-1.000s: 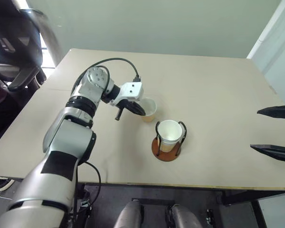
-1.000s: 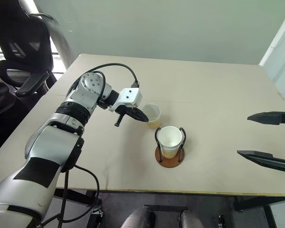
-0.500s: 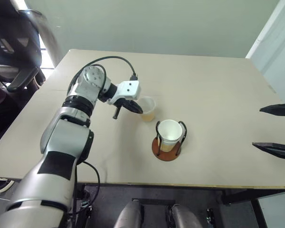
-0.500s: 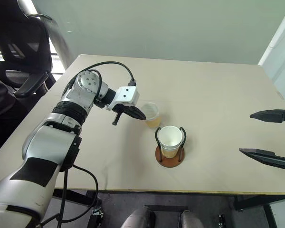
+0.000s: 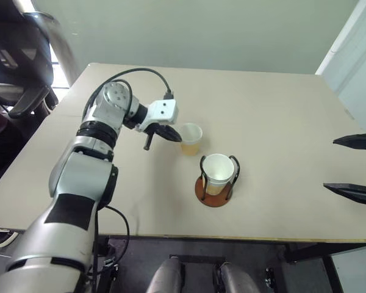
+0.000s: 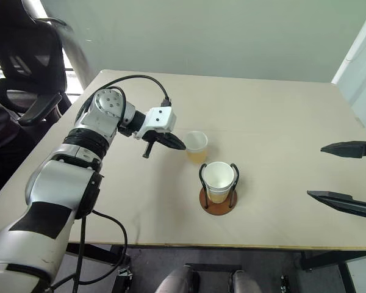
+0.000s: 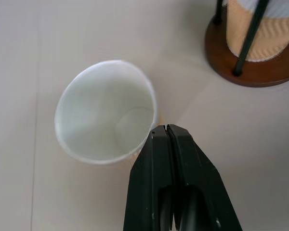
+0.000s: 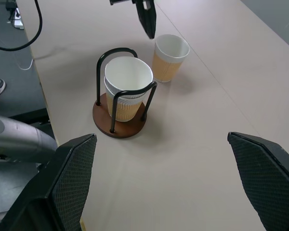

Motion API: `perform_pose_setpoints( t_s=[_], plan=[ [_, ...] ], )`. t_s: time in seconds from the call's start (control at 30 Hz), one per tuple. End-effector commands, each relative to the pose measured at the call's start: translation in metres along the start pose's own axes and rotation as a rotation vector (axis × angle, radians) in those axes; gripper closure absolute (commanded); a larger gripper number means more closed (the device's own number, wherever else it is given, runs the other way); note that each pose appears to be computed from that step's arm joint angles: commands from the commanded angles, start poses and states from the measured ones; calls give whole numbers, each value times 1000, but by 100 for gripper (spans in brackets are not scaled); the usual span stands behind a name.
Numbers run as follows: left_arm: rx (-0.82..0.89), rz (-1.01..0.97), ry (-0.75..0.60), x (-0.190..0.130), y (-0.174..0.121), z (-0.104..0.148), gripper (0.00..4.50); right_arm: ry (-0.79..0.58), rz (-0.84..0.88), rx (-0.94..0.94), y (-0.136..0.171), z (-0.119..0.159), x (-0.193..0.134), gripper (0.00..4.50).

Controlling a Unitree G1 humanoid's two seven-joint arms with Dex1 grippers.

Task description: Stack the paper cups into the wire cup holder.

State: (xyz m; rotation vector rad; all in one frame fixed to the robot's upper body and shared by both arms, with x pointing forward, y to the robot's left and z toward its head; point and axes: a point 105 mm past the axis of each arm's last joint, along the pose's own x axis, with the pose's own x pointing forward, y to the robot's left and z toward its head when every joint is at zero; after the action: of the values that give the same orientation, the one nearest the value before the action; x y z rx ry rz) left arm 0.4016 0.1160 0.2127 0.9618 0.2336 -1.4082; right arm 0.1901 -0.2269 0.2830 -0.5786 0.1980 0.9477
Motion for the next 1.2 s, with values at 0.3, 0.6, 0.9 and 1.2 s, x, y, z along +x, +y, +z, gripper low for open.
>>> perform_pose_setpoints(
  t_s=[0.3,0.6,0.9,1.2],
  plan=[
    [57,-53,47,5,-2,5,149,6,-22,-28,-4,3,-2,0],
    [140,20,95,28,4,3,149,13,-31,-27,0,4,-4,0],
    [163,25,160,34,0,-9,422,23,-45,-18,2,3,-7,0],
    [154,11,152,29,-1,-9,446,25,-46,-18,0,1,-6,0]
  ],
)
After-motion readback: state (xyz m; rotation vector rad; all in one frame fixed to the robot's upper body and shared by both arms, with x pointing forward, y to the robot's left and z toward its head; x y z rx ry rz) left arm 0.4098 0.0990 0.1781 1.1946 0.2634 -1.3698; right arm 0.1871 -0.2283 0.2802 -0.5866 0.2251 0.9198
